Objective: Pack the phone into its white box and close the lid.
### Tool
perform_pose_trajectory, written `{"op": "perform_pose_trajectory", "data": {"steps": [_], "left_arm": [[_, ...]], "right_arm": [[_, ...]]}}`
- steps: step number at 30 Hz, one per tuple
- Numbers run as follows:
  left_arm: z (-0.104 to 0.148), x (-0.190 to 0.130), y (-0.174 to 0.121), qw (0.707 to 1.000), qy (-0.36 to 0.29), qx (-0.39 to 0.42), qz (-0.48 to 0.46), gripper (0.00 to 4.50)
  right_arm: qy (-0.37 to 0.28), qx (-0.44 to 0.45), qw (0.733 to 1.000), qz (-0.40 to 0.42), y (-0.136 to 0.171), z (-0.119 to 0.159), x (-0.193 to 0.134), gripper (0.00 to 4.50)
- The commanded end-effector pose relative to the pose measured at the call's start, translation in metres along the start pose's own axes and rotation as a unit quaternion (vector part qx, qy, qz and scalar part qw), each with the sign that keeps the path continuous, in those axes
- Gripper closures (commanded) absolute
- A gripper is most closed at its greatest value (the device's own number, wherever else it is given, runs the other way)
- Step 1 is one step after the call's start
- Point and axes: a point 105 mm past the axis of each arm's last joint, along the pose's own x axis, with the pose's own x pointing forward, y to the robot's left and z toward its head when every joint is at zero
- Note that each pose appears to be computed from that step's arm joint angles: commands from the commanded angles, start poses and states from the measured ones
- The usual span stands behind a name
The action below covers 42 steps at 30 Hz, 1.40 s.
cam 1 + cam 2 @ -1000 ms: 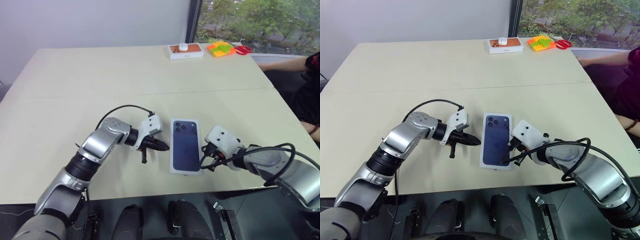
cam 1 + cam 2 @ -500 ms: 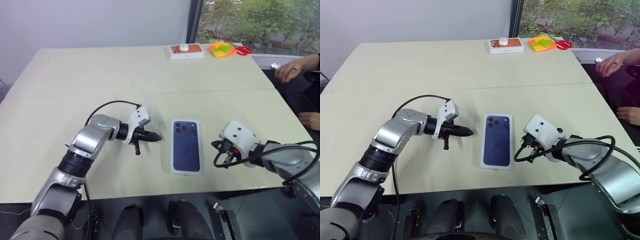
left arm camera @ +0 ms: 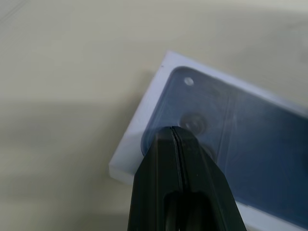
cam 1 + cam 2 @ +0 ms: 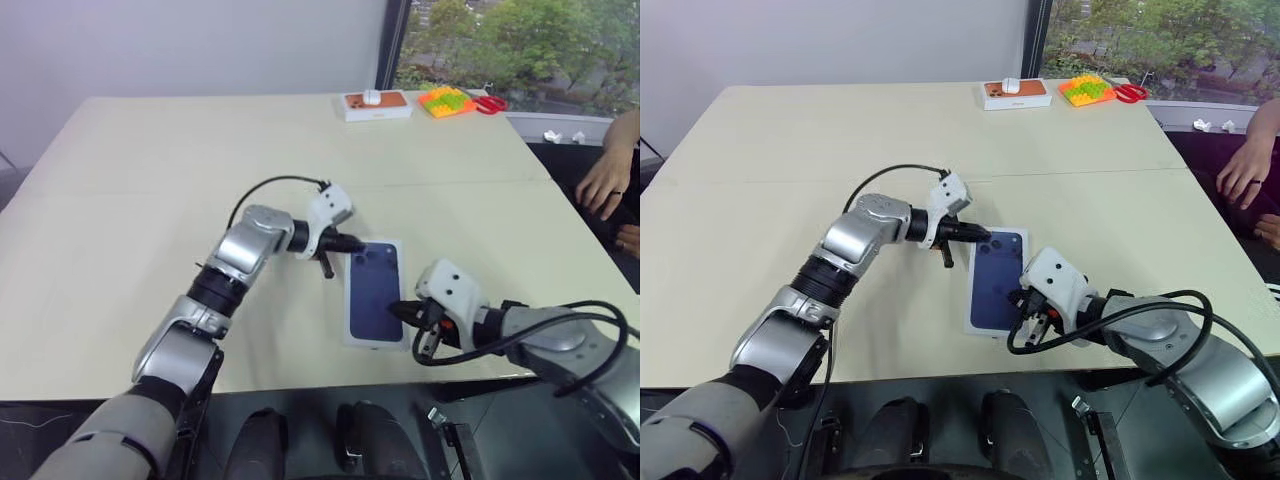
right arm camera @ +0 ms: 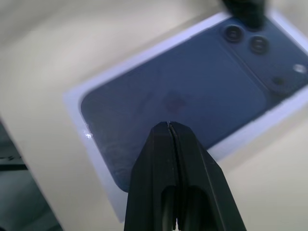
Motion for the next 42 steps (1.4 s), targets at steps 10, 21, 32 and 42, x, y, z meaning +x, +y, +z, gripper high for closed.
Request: {"op": "perform_pose_trajectory", "data": {"steps": [10,21,32,42], "left_arm": [[-0.014,0.007,-0.007,1.000,0.017,-0.018,0.004,4.50],[0.035,-0.094,0.039,0.972,-0.197,-0.045,0.119,4.50],[-0.072,-0.196,0.051,0.931,-0.162,-0.131,0.299,4.50],[-0.099,-0.204,0.024,0.929,-0.144,-0.137,0.311,4.50]], "right_arm": [[0.048,0.026,0.999,-0.005,0.007,-0.022,0.006,4.46],[-0.113,-0.020,0.980,-0.162,-0.054,0.029,-0.024,4.46],[-0.135,0.106,0.950,-0.262,-0.128,-0.017,-0.057,4.46],[-0.162,0.112,0.957,-0.215,-0.123,-0.019,-0.047,4.46]]}}
